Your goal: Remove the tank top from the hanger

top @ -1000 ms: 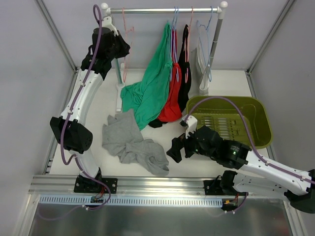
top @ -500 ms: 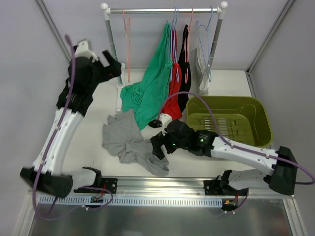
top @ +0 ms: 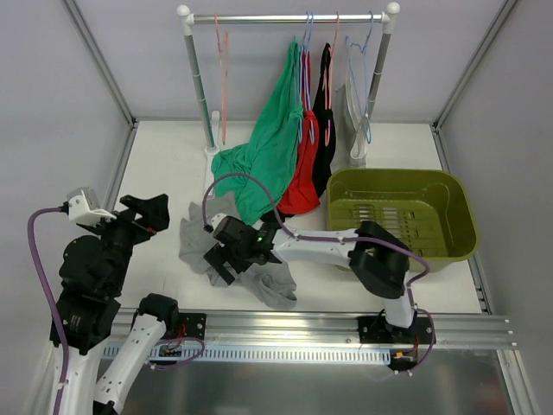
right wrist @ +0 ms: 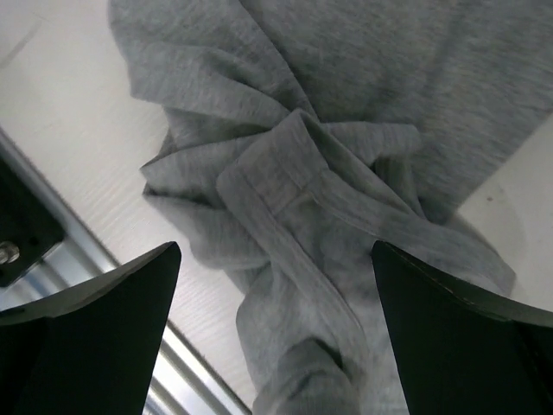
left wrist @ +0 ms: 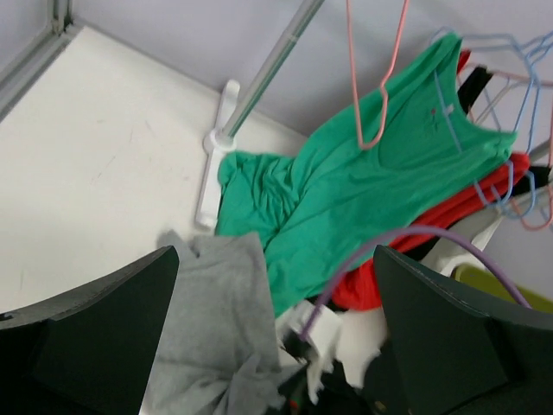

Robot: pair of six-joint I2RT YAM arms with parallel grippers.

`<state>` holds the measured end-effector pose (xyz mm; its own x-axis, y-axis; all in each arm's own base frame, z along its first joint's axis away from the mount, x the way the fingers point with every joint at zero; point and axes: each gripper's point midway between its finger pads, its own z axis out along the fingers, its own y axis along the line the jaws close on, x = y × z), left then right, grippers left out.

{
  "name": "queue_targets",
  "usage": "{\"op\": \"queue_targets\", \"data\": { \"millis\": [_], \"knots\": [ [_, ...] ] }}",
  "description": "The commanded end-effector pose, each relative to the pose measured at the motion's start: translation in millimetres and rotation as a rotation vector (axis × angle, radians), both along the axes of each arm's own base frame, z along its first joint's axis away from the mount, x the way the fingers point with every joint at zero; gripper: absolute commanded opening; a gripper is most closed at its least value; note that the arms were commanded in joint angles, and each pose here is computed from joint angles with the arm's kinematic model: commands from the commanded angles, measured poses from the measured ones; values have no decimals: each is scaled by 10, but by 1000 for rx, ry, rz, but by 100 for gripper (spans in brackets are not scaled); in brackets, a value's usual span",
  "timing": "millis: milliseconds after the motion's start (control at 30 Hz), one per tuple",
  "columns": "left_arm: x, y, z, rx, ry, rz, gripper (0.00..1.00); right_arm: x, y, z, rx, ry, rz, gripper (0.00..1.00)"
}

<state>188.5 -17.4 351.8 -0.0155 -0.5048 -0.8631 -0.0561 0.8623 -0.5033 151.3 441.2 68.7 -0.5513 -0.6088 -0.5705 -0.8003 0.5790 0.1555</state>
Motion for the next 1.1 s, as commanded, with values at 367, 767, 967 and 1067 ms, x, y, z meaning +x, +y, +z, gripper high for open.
{"op": "queue_targets", "data": {
  "millis": [367, 767, 967, 1067],
  "knots": [
    [-516, 185, -714, 180, 135, -14, 99, 179, -162, -264, -205, -140, -16, 0],
    [-616, 296, -739, 136, 52, 48, 99, 375, -767, 2503, 251, -536, -116, 0],
    [-599, 281, -742, 138, 57, 42, 99, 609, -1876, 3691, 303, -796, -355, 0],
    [-602, 279, -735, 137, 52, 41, 99, 683, -2470, 3953, 300, -857, -492, 0]
  ]
}}
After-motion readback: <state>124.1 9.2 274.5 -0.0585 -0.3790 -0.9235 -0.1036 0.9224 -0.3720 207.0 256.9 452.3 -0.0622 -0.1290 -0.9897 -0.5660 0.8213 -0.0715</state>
